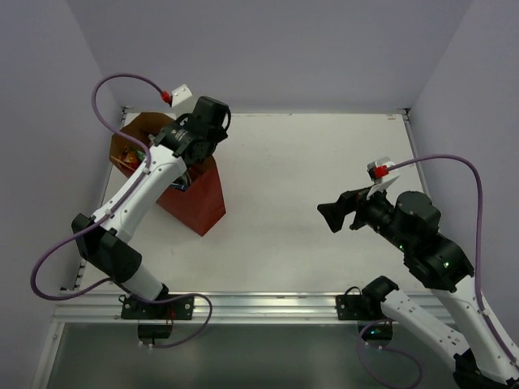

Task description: Take the snacks out of the paper bag

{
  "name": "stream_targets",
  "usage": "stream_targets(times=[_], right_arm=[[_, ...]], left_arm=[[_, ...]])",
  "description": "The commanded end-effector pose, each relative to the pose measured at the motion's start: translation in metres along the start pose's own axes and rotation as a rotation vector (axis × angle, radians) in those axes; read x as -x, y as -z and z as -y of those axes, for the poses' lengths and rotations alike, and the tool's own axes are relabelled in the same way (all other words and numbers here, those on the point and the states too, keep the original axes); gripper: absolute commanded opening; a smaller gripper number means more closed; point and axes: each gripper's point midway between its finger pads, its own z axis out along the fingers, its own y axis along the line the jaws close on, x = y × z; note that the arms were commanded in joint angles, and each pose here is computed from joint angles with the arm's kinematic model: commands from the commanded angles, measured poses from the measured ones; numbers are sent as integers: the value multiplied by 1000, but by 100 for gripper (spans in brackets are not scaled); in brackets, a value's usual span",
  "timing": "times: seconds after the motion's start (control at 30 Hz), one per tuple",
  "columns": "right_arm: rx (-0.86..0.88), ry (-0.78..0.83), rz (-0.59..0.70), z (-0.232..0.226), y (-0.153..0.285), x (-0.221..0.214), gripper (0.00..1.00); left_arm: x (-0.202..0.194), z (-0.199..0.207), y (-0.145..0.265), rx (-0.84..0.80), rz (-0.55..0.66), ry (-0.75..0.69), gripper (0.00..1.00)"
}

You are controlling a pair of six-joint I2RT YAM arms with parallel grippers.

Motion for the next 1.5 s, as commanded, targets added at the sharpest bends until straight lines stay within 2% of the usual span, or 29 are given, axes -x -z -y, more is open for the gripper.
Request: stream_targets(times=[0.0,0.13,0.27,0.37,0.4,0.47,0.5,0.57,0.6,0.7,0.73,1.07,1.3,1.33,1.37,1.43,1.47], right_arm=[[-8,27,10,3,4,-3,99],[-20,34,21,7,8,-5,99],[-23,41,32,8,11,-6,99],[-23,44,39,8,12,-6,99],[-25,45,39,9,13,-6,99],[-24,47,44,9,13,-6,99],[-23,49,45,9,14,-6,99],[-22,49,45,8,14,-6,99],[-23,49,48,8,14,-4,99],[-21,49,54,8,16,-3,99],[-20,49,54,8,16,-3,99],[-21,44,53,7,16,1,99],[-14,35,46,4,14,3,99],[-16,35,43,4,14,3,99],[-12,37,44,4,14,4,99],[-14,38,43,4,15,4,99],[-14,40,44,4,15,5,99]], left_arm=[[8,-15,-19,94,28,52,70],[12,-18,-29,119,51,56,64],[7,-22,-48,147,25,59,60],[9,-22,-52,159,26,47,51],[6,-21,-54,161,18,39,44],[3,-20,-56,159,2,23,36],[0,-18,-56,151,-15,16,28],[-7,-15,-51,132,-47,-12,21],[-12,-16,-49,130,-60,-33,13],[-28,-8,-33,81,-96,-103,1],[-40,-8,-29,70,-120,-135,0],[-106,21,54,-178,-302,-264,0],[-169,36,96,-265,-422,-372,2],[-172,37,100,-268,-427,-377,4],[-170,35,102,-265,-422,-372,13],[-160,34,106,-274,-399,-352,23],[-152,34,107,-273,-371,-342,39]])
